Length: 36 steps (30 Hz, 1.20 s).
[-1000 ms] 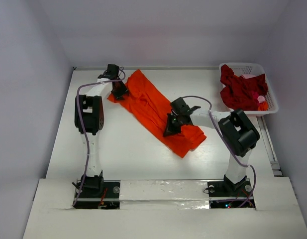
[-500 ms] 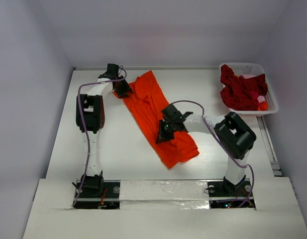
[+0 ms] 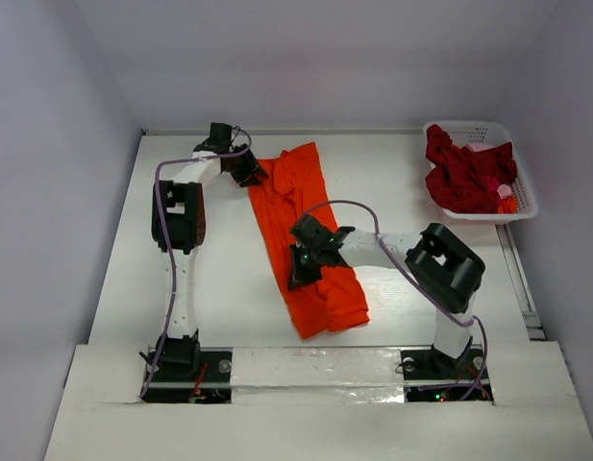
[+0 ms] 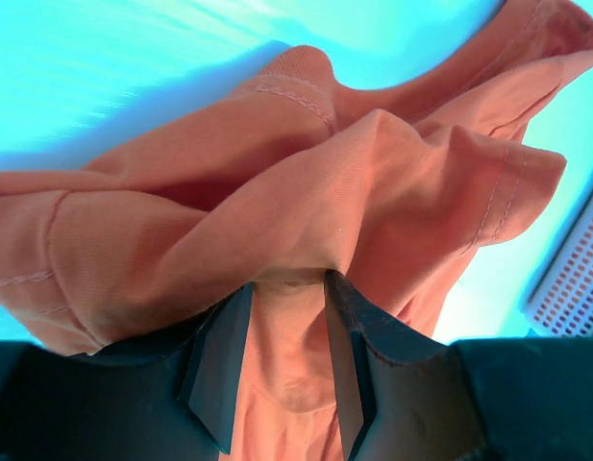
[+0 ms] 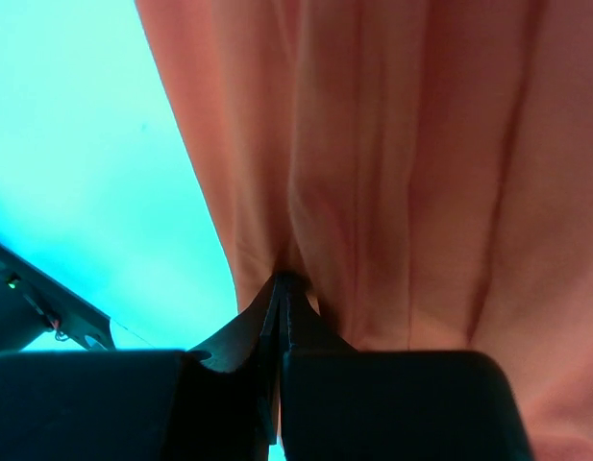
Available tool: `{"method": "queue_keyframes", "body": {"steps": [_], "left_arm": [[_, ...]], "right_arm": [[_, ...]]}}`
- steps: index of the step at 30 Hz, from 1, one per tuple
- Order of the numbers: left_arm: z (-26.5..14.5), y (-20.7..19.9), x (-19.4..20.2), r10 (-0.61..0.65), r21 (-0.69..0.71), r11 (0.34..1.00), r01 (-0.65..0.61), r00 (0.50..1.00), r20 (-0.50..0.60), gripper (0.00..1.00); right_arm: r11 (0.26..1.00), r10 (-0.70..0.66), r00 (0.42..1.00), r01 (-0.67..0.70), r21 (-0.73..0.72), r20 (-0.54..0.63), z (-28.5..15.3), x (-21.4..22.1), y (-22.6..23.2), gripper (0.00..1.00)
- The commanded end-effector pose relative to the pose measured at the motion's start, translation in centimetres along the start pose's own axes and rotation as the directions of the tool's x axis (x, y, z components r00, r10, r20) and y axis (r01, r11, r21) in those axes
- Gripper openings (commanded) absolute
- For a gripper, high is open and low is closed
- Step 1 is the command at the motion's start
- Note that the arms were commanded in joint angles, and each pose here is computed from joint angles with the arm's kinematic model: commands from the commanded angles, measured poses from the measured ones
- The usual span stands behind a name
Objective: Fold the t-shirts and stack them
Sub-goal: Fold the tshirt
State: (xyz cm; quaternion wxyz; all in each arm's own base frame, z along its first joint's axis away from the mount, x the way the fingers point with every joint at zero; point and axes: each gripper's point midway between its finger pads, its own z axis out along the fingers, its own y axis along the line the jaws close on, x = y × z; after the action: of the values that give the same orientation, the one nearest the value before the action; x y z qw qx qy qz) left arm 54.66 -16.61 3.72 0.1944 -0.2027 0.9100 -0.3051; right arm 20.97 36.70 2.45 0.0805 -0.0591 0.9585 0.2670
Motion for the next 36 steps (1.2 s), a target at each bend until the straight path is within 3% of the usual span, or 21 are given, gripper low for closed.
{"method": "queue_keyframes", "body": {"steps": [1, 13, 36], "left_arm": [[1.9, 1.4, 1.6, 0.021, -0.028, 0.999, -0.022, 0.999, -0.049, 0.35], [3.0, 0.1, 4.0, 0.059, -0.021, 0.998, -0.061, 0.994, -0.088, 0.36], [5.1, -1.2, 4.8, 0.064, 0.014, 0.998, -0.063, 0.992, -0.113, 0.36]], "right_arm": [[0.997, -0.02, 0.997, 0.026, 0.079, -0.075, 0.8, 3.0, -0.5, 0.0], [0.996, -0.055, 0.994, 0.061, 0.064, -0.094, 1.1, 5.4, 1.1, 0.0], [0.995, -0.094, 0.989, 0.098, 0.035, -0.115, 1.7, 9.9, 3.3, 0.0]]}}
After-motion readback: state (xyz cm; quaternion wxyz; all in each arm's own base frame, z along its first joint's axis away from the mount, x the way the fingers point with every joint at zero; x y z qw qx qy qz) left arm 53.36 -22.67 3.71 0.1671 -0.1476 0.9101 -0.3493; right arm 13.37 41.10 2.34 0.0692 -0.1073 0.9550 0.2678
